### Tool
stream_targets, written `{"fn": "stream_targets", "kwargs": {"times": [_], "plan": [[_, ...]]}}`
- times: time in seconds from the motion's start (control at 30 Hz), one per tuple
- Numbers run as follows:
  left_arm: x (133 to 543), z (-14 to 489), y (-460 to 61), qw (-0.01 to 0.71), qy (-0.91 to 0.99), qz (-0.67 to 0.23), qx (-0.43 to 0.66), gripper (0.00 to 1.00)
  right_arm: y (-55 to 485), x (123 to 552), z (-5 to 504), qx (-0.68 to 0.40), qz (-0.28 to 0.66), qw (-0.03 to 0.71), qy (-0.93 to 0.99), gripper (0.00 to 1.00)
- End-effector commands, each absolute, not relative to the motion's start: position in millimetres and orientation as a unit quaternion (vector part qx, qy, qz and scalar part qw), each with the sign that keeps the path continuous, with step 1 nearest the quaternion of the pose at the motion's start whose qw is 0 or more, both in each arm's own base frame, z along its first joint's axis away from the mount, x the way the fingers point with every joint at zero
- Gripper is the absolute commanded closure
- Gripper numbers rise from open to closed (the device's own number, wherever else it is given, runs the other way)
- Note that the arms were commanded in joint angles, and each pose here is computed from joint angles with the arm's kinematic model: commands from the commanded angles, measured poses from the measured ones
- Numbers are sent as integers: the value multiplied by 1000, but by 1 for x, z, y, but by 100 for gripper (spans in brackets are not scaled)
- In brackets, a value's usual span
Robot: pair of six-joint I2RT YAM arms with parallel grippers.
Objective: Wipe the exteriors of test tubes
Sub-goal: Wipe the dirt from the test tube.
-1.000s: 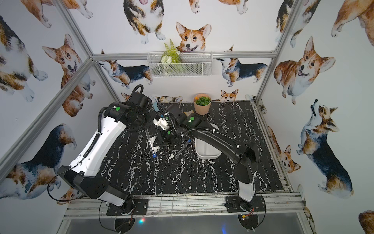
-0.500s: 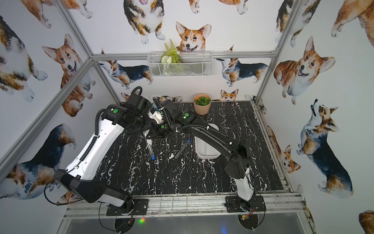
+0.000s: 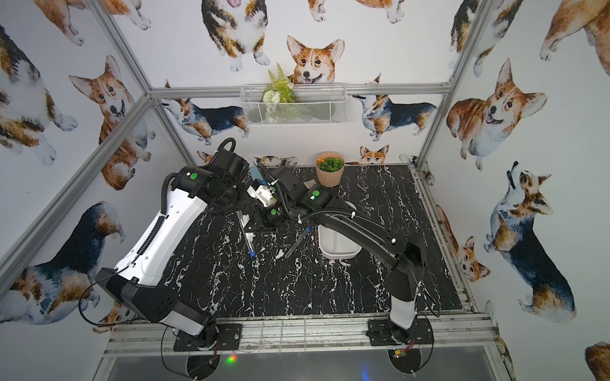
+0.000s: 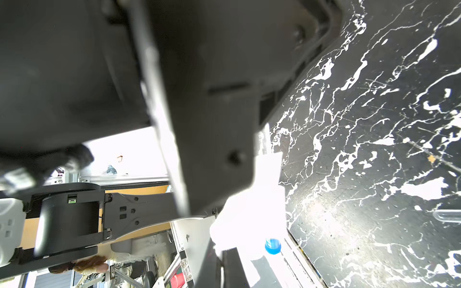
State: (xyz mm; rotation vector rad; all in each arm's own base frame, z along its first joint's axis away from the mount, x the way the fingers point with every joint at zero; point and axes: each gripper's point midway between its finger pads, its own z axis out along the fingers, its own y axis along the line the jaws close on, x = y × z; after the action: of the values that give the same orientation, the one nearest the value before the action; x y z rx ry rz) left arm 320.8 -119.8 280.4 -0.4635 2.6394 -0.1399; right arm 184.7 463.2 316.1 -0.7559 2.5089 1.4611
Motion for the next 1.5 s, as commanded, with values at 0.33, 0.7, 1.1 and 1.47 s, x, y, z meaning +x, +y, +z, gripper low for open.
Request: {"fn": "stream_targets", "kwargs": {"times": [0.33,0.7,1.1,1.47], "plan": [[312,281,-119,221,958,-58,-173,88,499,211,330,-254,526,94,806,100],[324,280,-122,222,956,-68,-181,88,474,194,303,-246,507,70,823,100],[336,279,-126,222,954,-75,-185,88,443,176,288,-248,483,61,837,100],[328,275,-123,220,953,-77,-194,88,482,211,319,-244,523,78,813,100]]}}
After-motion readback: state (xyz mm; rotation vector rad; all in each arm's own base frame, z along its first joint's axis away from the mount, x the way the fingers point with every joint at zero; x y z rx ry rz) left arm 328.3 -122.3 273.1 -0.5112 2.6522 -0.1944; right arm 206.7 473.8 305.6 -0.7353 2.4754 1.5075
